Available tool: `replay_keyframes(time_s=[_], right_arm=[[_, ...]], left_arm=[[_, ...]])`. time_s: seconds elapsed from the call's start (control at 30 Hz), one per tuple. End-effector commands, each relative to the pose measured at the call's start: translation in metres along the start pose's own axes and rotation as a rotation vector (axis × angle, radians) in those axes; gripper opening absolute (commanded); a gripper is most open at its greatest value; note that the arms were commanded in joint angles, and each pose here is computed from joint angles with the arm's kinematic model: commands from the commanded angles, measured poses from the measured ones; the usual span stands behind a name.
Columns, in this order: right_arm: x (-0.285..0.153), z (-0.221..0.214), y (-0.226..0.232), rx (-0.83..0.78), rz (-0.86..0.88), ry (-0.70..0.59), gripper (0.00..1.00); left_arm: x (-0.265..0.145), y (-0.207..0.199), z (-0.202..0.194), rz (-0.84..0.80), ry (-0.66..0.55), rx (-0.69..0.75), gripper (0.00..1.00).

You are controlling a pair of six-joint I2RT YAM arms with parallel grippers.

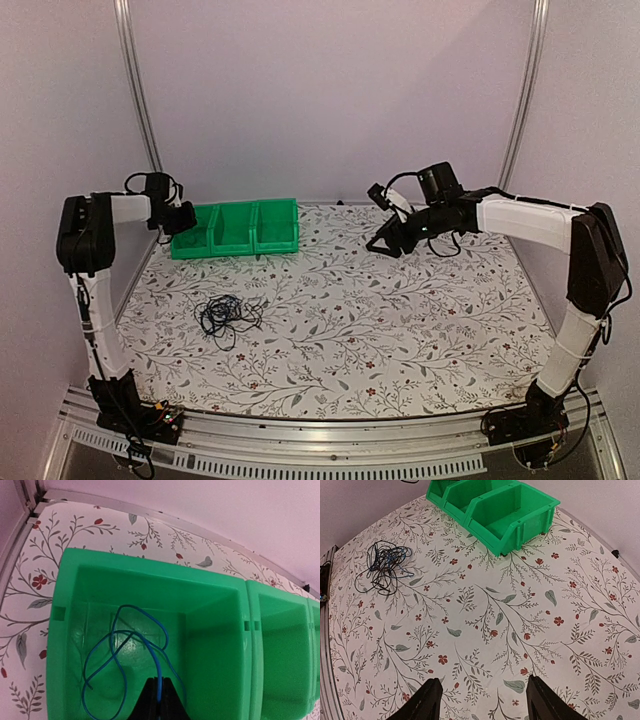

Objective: Untangle the cables

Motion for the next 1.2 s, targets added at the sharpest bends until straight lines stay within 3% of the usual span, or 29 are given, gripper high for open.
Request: replay_keyframes(time_s=[0.0,0.2,0.43,0.5,0.63,0.83,0.93,1.17], right_arm=[[-0.004,0.004,0.006,-0.022,-0.004,-0.004,0.62],[-0.001,0.006,0.008,-0.035,-0.002,-0.005,0.62],[-0.004,0.007,0.009,-0.047,-0.005,-0.011,0.62],[-0.004,0.009,0.009,-0.05,-0.003,-0.015,0.62],[-0.006,0.015,0.01,-0.057,-0.002,-0.029,0.62],[-0.008,0.021,0.011,-0.066,0.003,-0.046,0.62],[-0.01,0.023,0.011,-0.07,0.006,-0.058,0.62],[-0.012,0.041,0.011,-0.064,0.024,-0.117,0.62]], left_arm=[[0.017,-0.004,-0.011,0.022,0.04,0.046,0.0],[0.027,-0.016,-0.024,0.047,0.081,0.111,0.0],[0.008,-0.017,-0.018,0.089,0.066,0.105,0.03],[-0.002,-0.018,-0.012,0.113,0.057,0.112,0.09],[-0.018,-0.016,-0.006,0.171,0.089,0.108,0.32],[-0.052,-0.027,0.003,0.162,0.086,0.104,0.42],[-0.07,-0.032,0.005,0.162,0.085,0.103,0.53],[-0.127,-0.048,0.017,0.166,0.047,0.113,0.54]])
Point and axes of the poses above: each gripper's point midway between its finger pads, its own x axis out along the fingers, its own y axis along the line the jaws close on, z = x × y, the point moved 4 cm from there along -x, back along the fingers, and after that the axes turned 6 degrees about -x, right-handed, at the moved point
